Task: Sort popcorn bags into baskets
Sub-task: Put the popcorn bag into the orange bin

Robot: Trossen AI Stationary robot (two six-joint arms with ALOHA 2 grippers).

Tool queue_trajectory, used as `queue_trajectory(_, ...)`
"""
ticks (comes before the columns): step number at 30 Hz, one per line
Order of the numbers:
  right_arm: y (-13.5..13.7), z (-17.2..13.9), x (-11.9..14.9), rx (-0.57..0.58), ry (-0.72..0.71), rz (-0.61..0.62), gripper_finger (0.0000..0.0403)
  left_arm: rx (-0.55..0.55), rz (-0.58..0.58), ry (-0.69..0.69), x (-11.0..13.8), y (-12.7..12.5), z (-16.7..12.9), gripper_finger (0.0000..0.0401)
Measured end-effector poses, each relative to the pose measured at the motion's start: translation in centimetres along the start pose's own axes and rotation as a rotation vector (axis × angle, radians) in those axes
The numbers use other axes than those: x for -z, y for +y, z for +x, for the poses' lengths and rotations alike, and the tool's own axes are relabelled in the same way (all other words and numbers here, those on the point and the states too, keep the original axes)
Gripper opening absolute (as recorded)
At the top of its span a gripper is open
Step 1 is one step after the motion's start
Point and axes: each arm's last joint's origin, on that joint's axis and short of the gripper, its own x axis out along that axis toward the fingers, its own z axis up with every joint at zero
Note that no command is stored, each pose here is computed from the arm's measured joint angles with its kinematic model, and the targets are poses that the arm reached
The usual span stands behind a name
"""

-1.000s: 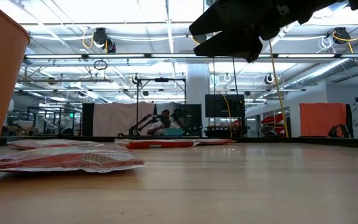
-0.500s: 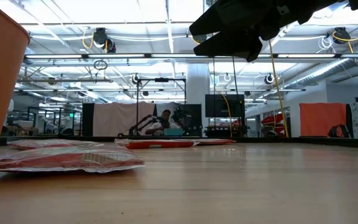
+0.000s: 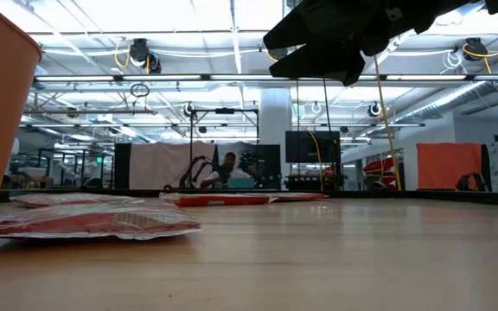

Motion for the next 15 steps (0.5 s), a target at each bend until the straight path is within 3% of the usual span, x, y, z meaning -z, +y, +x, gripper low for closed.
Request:
queue_trajectory(6,0.1,-0.1,0.1,-0.005,0.001,0.005,0.0249,0.142,0.051,0.005,0.5,-1.0,3.0,0.0018)
queue_trajectory(15,0.2,-0.1,0.1,-0.005,0.001,-0.002,0.0249,0.253,0.106,-0.062,0.4,-2.0,3.1,0.0005)
